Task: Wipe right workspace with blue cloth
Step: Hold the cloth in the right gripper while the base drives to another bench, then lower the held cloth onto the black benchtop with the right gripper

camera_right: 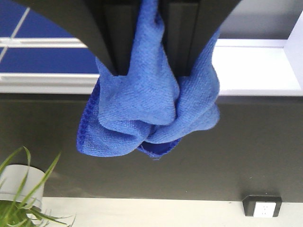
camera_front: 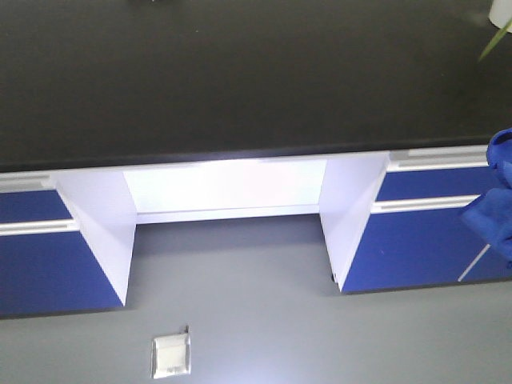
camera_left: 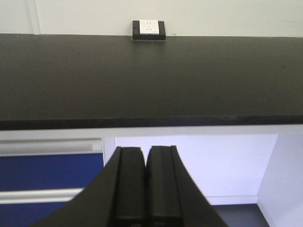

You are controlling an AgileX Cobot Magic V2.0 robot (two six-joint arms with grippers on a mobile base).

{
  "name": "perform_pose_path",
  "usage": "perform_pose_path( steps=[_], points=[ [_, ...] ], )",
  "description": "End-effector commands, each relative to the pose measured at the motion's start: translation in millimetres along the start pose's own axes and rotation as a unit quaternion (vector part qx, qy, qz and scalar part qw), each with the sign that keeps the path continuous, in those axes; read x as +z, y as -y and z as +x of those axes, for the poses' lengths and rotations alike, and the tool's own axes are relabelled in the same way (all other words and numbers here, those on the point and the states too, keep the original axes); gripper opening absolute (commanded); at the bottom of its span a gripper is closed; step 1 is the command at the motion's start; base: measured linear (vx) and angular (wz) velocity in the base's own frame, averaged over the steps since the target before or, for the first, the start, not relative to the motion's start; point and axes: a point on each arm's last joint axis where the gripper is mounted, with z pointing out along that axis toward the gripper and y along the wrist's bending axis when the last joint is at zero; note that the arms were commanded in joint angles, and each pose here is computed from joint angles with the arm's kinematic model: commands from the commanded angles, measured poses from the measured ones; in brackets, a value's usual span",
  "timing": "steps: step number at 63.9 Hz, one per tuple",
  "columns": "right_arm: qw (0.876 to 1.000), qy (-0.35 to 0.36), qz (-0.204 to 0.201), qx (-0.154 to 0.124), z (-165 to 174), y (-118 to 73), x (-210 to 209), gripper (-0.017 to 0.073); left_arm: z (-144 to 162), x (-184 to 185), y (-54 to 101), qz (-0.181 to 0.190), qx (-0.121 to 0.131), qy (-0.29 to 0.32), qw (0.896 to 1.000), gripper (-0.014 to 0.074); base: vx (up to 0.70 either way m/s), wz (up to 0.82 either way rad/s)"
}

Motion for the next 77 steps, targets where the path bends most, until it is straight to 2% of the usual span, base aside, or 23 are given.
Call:
perform_pose_path(
  steps=[1,42,77],
  points=[
    [0.999,0.053,0.001,-0.006,-16.4,0.2,-2.8,-0.0004,2.2,1.0,0.7,0.004,-0.004,0.032,0.999,-0.0006,0.39,0.06],
    [0.999,0.053,0.001,-0.006,-16.4,0.2,-2.8,-0.0004,2.2,1.0,0.7,0.004,-0.004,0.032,0.999,-0.0006,0.36,0.08],
    [0.999,0.053,0.001,-0.006,-16.4,0.2,-2.8,-0.0004,2.2,1.0,0.7,0.004,-0.004,0.032,0.999,-0.0006,0.21,0.01]
  ],
)
